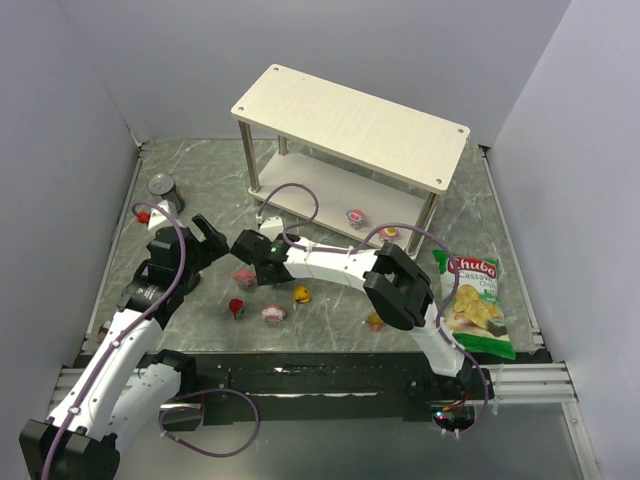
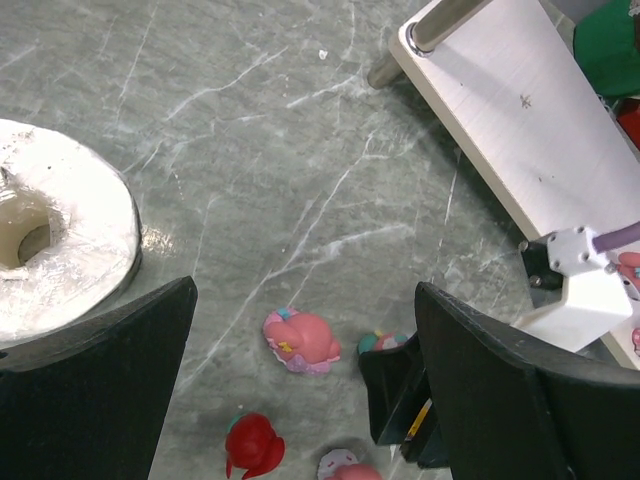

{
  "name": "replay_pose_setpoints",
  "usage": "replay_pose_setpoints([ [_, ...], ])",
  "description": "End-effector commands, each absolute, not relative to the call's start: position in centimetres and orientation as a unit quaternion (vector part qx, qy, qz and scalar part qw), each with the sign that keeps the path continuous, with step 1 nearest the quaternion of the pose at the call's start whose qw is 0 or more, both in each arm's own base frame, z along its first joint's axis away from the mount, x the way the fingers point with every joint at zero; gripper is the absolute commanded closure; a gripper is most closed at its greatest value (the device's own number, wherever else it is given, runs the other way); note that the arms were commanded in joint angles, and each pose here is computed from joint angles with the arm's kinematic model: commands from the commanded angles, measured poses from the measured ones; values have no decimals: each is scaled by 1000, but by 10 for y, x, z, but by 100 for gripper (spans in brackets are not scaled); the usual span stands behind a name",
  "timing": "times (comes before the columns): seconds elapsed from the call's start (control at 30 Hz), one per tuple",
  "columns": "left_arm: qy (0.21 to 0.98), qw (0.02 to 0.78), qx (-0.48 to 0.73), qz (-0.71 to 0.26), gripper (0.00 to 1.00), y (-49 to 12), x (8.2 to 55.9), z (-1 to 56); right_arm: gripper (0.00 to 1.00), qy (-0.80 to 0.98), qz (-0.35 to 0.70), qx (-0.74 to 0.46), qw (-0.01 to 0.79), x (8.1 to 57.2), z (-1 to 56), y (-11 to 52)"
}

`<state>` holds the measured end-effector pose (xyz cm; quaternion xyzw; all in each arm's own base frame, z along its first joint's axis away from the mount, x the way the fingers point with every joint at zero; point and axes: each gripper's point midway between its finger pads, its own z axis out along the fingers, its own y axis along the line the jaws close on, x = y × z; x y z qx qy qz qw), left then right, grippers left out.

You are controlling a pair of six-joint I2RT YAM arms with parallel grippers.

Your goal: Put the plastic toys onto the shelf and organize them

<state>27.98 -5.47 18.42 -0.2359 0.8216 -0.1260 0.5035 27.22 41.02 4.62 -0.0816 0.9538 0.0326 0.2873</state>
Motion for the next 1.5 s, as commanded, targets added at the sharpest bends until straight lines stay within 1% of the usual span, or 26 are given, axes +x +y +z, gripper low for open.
replay_pose_setpoints([
  [0.0, 816, 517, -214, -142, 4, -62, 282, 202, 83, 933, 46, -50, 352, 316, 106, 400],
  [0.23, 815, 520, -213, -144, 4, -62, 282, 203, 83, 925, 31, -10, 379, 366, 138, 352],
  [0.47, 814, 522, -207, -149, 4, -64, 283, 204, 83, 915, 20, 10, 404, 407, 159, 321],
  [0.7, 815, 522, -209, -140, 4, -61, 283, 202, 82, 910, 17, 26, 413, 434, 165, 305],
  [0.87, 816, 522, -209, -137, 4, -61, 284, 201, 81, 907, 17, 34, 420, 447, 172, 300],
  [1.03, 817, 520, -209, -134, 4, -60, 284, 200, 81, 908, 15, 38, 416, 456, 166, 299],
  [1.47, 821, 515, -209, -130, 4, -60, 285, 197, 79, 915, -11, 32, 402, 459, 147, 286],
])
